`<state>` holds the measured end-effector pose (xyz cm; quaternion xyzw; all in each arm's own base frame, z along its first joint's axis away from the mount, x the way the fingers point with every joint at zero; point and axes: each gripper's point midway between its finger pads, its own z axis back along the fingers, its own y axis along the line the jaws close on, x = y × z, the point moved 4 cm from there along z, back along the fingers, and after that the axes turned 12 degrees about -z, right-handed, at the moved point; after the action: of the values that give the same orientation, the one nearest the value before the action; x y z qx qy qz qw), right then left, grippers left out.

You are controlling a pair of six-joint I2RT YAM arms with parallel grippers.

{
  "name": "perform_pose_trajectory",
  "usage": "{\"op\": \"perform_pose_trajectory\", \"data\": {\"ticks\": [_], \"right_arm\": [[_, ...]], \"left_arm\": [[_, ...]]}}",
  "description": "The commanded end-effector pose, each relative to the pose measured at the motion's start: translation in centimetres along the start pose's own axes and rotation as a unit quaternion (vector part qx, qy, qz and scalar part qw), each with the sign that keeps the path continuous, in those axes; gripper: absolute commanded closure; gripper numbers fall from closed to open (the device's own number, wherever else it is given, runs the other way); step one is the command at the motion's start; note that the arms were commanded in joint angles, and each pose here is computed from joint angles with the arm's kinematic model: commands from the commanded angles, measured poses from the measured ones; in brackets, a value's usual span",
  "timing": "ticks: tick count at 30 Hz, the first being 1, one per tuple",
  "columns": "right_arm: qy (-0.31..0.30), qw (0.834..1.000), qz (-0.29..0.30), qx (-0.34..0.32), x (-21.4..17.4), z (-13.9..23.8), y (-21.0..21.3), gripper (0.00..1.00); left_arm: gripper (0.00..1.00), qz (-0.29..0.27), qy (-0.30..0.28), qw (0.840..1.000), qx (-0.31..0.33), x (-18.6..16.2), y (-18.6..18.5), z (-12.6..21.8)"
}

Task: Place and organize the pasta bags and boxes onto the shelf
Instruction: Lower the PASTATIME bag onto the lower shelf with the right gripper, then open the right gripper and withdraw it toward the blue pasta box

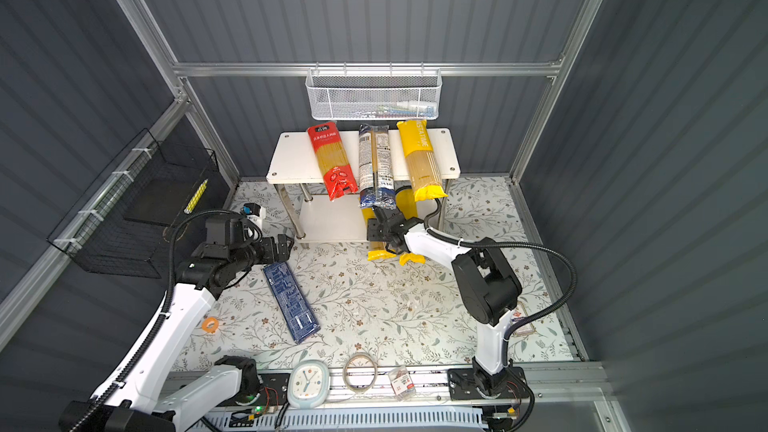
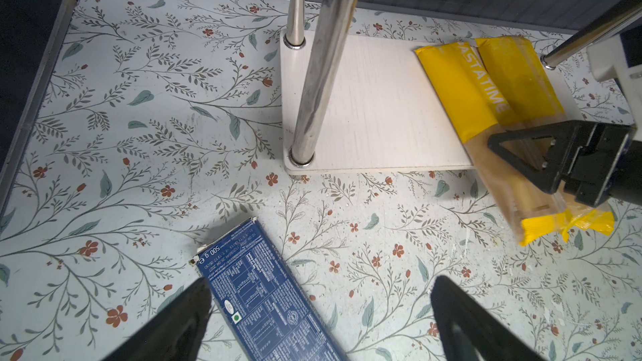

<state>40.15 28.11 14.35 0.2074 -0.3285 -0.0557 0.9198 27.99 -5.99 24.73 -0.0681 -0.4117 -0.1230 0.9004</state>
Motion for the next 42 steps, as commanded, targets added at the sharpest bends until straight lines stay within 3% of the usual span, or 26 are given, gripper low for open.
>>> {"op": "perform_pose_trajectory", "data": {"ticks": [1,12,16,24,29,42], "right_arm": [[-0.055,0.997,-0.005,0.058,3.3,2.5,2.9,0.34],[-0.069,0.994,0.021,0.079,0.9,5.6,3.6,0.2],[-0.053,0.996,0.022,0.066,-1.2,5.9,2.7,0.13],[-0.017,0.999,0.018,0.049,-4.2,5.5,0.8,0.08],[0.001,0.997,0.048,0.057,-6.3,6.2,1.7,0.01],[0.02,0.996,0.088,0.019,-11.1,11.0,2.3,0.01]], "left_arm": [[0.0,-0.007,0.007,1.0,0.004,-0.7,0.1,0.4],[0.0,-0.007,0.006,1.0,0.005,-0.7,0.1,0.4],[0.0,-0.007,0.006,1.0,0.003,-0.7,0.1,0.4],[0.0,-0.006,0.01,1.0,0.001,-0.7,0.1,0.1],[0.0,-0.005,0.012,1.0,0.003,-0.8,0.2,0.0],[0.0,0.008,0.003,1.0,-0.021,-1.2,-0.4,-1.0]]}}
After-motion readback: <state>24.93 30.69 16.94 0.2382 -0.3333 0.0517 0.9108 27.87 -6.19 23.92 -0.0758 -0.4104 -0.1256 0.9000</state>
